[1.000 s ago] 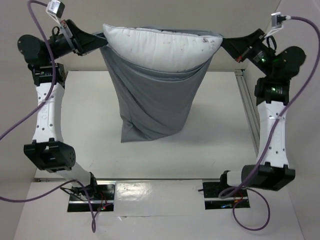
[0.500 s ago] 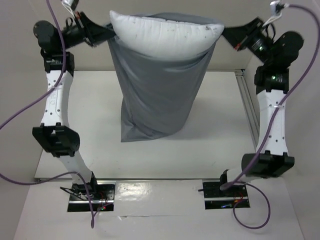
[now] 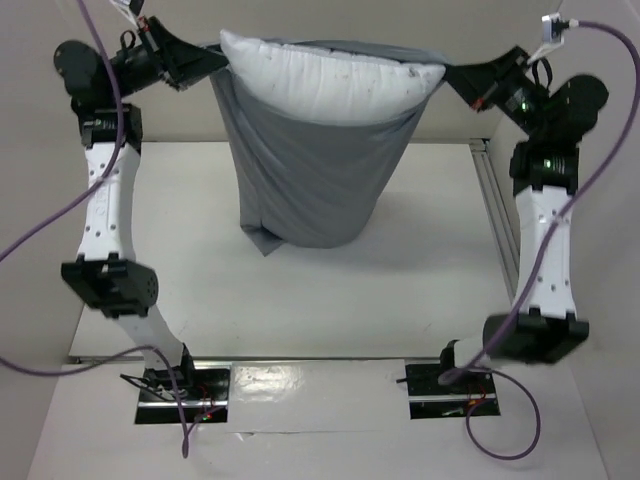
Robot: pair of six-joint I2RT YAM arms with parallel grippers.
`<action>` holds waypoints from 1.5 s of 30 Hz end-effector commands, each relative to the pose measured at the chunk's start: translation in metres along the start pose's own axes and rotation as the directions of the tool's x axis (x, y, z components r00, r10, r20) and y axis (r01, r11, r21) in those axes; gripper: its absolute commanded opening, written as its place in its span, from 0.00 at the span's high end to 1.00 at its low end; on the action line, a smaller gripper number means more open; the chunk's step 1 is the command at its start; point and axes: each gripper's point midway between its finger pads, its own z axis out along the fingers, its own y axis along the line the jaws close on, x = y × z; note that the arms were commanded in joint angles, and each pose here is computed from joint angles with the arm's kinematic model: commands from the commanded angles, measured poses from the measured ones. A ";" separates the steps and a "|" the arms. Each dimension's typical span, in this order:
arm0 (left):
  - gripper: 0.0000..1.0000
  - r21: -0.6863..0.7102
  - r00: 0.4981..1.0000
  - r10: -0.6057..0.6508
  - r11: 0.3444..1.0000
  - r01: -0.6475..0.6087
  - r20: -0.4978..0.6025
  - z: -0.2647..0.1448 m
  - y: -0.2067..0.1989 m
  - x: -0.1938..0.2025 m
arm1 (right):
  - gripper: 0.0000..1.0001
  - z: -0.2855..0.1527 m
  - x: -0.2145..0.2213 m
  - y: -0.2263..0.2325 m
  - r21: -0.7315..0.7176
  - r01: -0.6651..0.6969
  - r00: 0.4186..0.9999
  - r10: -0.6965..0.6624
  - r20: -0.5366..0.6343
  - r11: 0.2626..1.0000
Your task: Put the pillow into the pillowcase
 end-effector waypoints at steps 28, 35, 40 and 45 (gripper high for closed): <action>1.00 -0.117 0.959 0.164 0.983 -0.140 0.231 -0.068 -0.036 -0.075 | 1.00 -0.001 -0.071 0.009 -0.010 0.128 0.980 -0.125 0.156 0.992; 1.00 -0.035 0.925 0.187 0.982 -0.186 0.331 -0.075 -0.049 -0.121 | 1.00 0.036 -0.068 -0.002 -0.082 0.101 0.971 -0.081 0.224 0.991; 1.00 -0.066 0.885 0.267 0.963 -0.262 0.381 -0.088 -0.085 -0.119 | 1.00 0.046 -0.071 0.021 -0.211 0.127 0.949 -0.057 0.310 0.969; 1.00 -0.023 0.920 0.305 0.951 -0.308 0.246 -0.064 -0.109 -0.067 | 1.00 0.038 -0.011 -0.031 -0.087 0.013 0.980 0.005 0.200 0.996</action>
